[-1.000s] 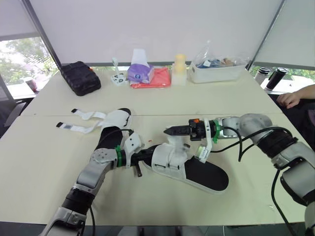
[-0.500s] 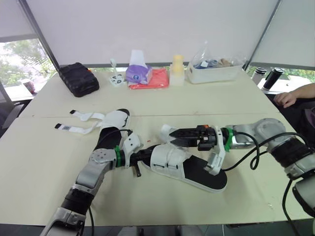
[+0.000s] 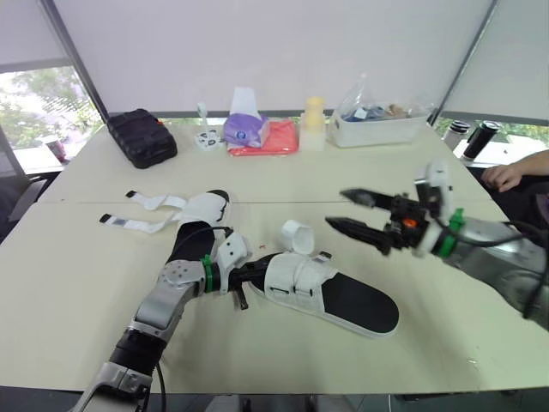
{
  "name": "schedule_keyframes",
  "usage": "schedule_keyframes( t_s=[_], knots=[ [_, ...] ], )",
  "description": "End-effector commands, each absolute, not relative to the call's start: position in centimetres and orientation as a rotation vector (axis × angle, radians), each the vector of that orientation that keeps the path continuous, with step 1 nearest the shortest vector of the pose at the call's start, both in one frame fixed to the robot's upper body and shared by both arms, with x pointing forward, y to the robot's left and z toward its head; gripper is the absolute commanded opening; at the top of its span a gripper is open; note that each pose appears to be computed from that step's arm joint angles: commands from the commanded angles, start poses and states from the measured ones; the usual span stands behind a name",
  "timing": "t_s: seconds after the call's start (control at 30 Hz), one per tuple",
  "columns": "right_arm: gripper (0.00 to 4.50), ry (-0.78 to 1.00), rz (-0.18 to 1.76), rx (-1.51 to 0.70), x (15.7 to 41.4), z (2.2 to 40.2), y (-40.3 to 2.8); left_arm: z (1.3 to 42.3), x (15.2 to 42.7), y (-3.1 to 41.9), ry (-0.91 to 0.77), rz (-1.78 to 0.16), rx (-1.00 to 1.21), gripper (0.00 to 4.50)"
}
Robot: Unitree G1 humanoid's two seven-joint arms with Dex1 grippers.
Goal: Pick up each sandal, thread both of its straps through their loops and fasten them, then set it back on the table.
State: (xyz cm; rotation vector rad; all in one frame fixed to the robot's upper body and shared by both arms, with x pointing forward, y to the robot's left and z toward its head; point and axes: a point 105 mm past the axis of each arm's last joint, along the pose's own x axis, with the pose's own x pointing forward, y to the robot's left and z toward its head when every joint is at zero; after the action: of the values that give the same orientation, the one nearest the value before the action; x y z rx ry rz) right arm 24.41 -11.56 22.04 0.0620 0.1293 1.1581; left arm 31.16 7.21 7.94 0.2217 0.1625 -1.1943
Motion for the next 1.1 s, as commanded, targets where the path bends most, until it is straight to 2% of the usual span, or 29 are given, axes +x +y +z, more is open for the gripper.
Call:
schedule_keyframes(
  t_s=[0.03,0.13,0.3,0.9,1.0,1.1],
  knots=[
    [3.56,0.211,1.219,0.103,21.9,20.9,-10.0,5.7,30.5,7.3,0.259,-1.22,0.228,0.0],
    [3.56,0.234,1.148,0.063,22.6,18.4,-9.0,5.8,30.7,7.2,0.256,-1.229,0.232,0.0],
    [3.56,0.232,0.952,-0.034,26.4,15.7,-8.9,5.9,30.9,7.1,0.25,-1.232,0.243,0.0],
    [3.56,0.169,0.894,-0.033,30.1,15.8,-6.2,5.8,30.7,7.4,0.249,-1.203,0.231,0.0],
    [2.77,0.167,0.896,-0.023,30.3,15.9,-5.7,5.7,30.7,7.4,0.249,-1.201,0.23,0.0],
    [1.26,0.185,0.889,0.021,30.4,16.0,-5.8,5.8,30.7,7.4,0.246,-1.196,0.229,0.0]
  ],
)
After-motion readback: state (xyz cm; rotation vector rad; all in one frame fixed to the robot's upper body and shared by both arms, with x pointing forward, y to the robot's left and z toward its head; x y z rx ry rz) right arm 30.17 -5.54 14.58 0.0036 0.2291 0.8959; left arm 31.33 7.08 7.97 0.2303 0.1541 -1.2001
